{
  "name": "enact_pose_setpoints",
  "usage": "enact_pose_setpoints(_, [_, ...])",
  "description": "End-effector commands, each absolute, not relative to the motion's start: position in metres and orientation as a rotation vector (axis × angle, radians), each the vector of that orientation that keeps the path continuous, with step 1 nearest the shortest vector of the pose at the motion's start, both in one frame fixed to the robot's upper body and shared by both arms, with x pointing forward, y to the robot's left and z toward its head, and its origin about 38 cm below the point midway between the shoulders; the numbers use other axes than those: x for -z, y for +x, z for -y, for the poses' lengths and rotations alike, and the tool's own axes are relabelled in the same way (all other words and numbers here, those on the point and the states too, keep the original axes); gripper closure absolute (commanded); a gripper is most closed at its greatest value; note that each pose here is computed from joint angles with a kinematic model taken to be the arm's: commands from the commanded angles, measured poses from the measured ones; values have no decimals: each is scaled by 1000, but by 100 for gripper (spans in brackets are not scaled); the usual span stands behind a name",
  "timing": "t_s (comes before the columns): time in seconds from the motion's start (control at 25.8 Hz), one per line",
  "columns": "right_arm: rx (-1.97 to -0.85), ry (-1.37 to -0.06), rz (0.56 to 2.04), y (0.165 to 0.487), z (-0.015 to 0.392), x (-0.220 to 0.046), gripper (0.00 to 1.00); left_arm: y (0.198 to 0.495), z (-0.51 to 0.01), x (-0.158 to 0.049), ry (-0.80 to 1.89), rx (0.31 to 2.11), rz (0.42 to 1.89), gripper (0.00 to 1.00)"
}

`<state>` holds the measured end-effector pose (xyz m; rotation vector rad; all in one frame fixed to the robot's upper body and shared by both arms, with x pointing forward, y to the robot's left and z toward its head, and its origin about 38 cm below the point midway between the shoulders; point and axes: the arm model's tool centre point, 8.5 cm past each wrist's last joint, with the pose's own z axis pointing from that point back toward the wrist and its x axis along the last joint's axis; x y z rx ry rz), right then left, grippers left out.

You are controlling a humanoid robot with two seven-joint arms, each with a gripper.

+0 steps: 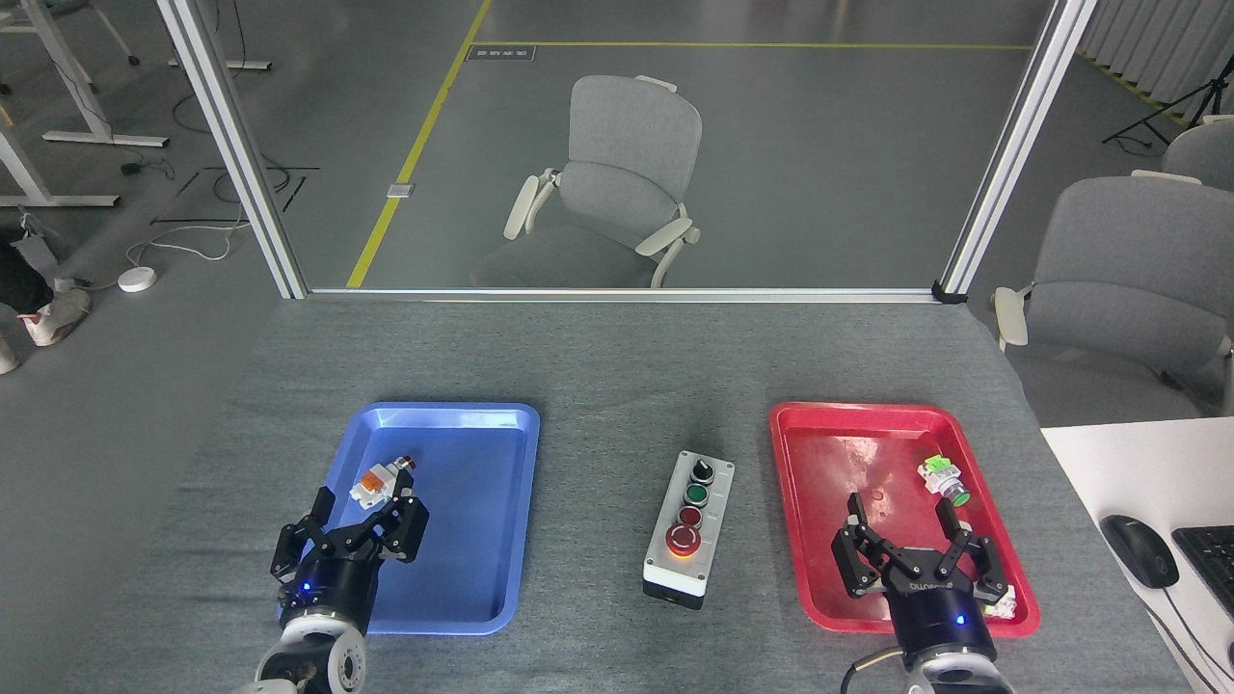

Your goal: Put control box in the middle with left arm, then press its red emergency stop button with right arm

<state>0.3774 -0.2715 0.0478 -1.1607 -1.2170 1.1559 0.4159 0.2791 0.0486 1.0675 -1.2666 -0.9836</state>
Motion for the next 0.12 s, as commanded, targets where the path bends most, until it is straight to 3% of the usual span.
enact_pose_setpoints(0.0, [-1158,-1159,1230,378,267,-50,2,416,-279,-49,1068,984,1267,1])
enact_pose_setpoints(0.08, [-1157,-1159,1232,378,267,-51,2,416,-279,-49,1068,984,1267,1])
